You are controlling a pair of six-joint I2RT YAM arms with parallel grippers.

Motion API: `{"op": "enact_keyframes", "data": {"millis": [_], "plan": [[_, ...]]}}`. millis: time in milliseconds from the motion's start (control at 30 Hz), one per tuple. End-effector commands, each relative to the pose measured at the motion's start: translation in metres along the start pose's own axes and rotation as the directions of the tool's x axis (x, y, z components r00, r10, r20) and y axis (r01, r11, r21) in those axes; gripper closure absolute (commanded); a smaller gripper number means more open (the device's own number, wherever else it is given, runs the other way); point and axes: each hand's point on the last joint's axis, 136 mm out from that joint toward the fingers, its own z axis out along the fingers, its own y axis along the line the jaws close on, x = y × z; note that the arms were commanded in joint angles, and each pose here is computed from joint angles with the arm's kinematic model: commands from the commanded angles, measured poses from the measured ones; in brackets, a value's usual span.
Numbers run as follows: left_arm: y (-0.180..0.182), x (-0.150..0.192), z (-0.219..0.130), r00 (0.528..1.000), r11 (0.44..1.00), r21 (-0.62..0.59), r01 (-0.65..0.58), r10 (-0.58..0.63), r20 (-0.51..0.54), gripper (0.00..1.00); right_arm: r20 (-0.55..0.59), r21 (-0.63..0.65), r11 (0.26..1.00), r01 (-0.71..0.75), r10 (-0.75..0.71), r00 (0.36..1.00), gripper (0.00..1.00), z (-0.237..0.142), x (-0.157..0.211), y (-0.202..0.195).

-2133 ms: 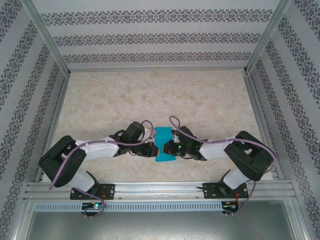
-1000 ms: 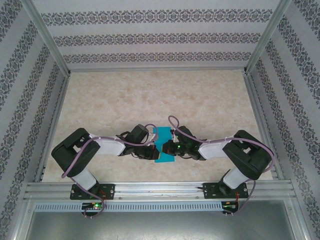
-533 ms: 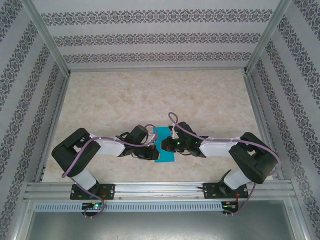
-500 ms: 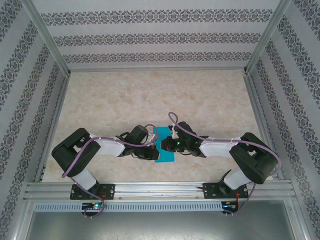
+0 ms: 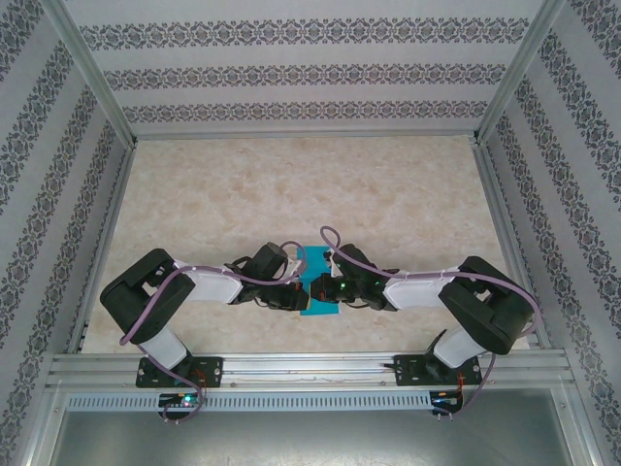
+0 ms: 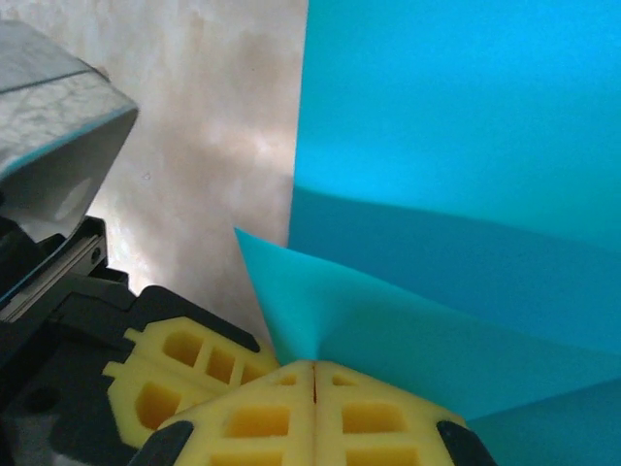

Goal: Fold a paper plane with a square sheet of paper (fold left side to right side)
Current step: Fold the triangle a second time at the center of the table.

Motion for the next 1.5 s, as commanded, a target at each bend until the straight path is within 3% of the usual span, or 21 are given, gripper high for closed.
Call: {"op": "enact_keyframes", "data": {"millis": [0, 433, 1067, 1467], "plan": [[0.025, 0.013, 0.005, 0.999, 0.994, -0.111, 0.023, -0.026, -0.022, 1.00, -0.004, 0.056, 0.998, -0.011, 0.011, 1.000, 1.00, 0.006, 0.007, -0.018], [0.049, 0.027, 0.005, 0.993, 0.973, -0.204, 0.107, -0.116, -0.033, 1.00, -0.001, 0.131, 0.991, 0.008, -0.008, 1.000, 1.00, 0.002, -0.001, -0.043], [0.049, 0.028, 0.007, 0.993, 0.976, -0.186, 0.112, -0.119, -0.024, 1.00, 0.077, 0.166, 0.985, -0.045, 0.033, 0.997, 1.00, -0.032, -0.048, -0.078], [0.035, 0.019, 0.007, 0.996, 0.986, -0.142, 0.091, -0.092, -0.004, 1.00, 0.136, 0.073, 0.997, 0.003, -0.013, 0.991, 1.00, -0.062, -0.060, -0.030]]}}
